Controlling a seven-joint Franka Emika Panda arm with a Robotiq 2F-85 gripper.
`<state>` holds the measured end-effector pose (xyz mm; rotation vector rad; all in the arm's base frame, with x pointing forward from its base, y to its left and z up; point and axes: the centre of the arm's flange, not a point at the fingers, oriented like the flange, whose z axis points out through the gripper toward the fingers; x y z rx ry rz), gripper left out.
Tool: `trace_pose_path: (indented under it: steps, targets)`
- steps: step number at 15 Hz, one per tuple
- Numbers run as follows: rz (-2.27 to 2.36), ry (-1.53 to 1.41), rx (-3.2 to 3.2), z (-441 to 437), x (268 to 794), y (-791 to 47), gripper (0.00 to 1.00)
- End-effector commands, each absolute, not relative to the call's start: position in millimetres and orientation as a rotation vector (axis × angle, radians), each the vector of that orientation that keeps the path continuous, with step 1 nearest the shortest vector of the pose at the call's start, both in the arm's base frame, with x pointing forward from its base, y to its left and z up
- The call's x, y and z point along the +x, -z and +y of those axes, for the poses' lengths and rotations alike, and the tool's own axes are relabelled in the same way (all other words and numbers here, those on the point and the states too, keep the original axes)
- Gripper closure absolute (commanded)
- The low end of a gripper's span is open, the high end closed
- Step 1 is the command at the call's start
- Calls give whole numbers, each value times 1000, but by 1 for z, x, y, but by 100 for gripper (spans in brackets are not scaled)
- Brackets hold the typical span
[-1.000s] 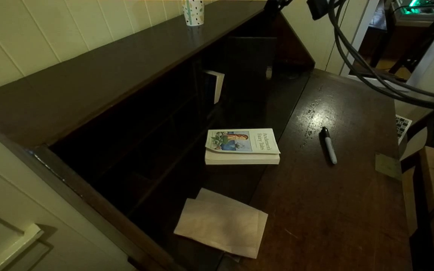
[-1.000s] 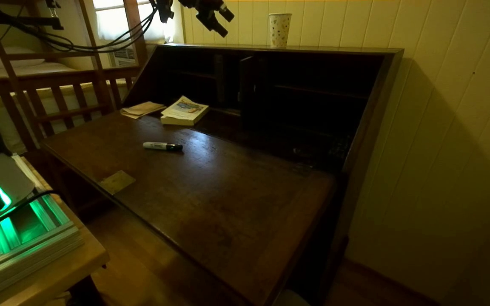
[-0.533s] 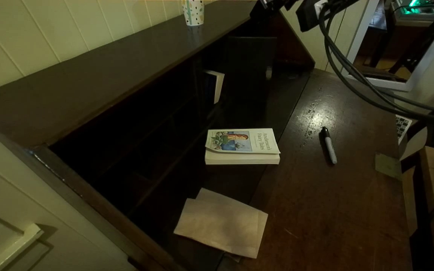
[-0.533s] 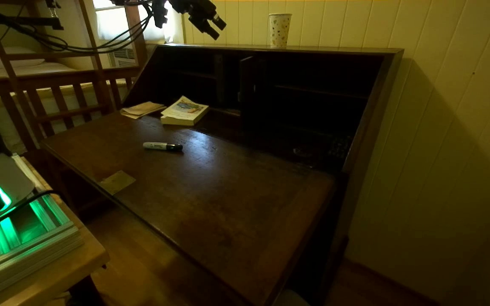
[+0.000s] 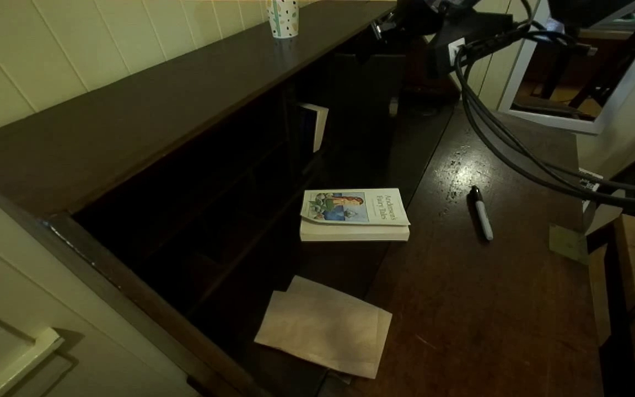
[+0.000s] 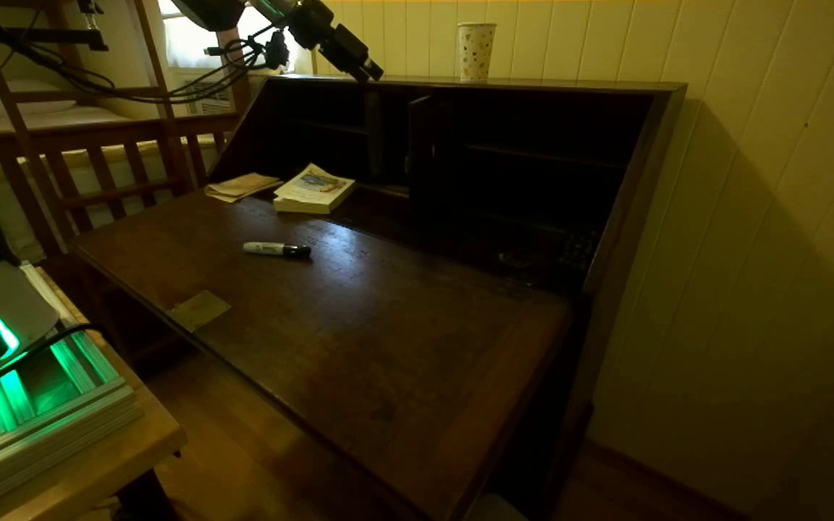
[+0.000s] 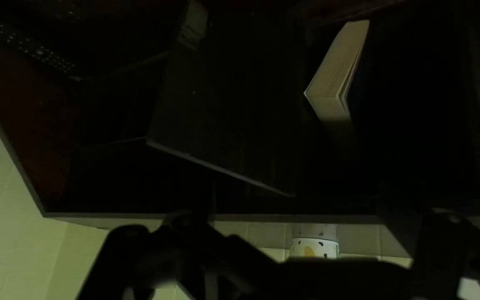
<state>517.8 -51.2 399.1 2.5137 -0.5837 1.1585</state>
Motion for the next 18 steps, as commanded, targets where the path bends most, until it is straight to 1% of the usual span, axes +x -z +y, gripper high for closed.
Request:
trace_pose_path:
  steps: [1,2,3,13,18]
  targets:
    - [-629,-1232,2547,-68,517,-370,0]
    - [-646,-1239,2557,-72,517,-365,0]
    - [-625,-1188,2545,-62,514,-383,0]
    - [-626,-1183,2551,-62,514,-379,0]
    - [-668,-1127,2582,-78,530,-351,0]
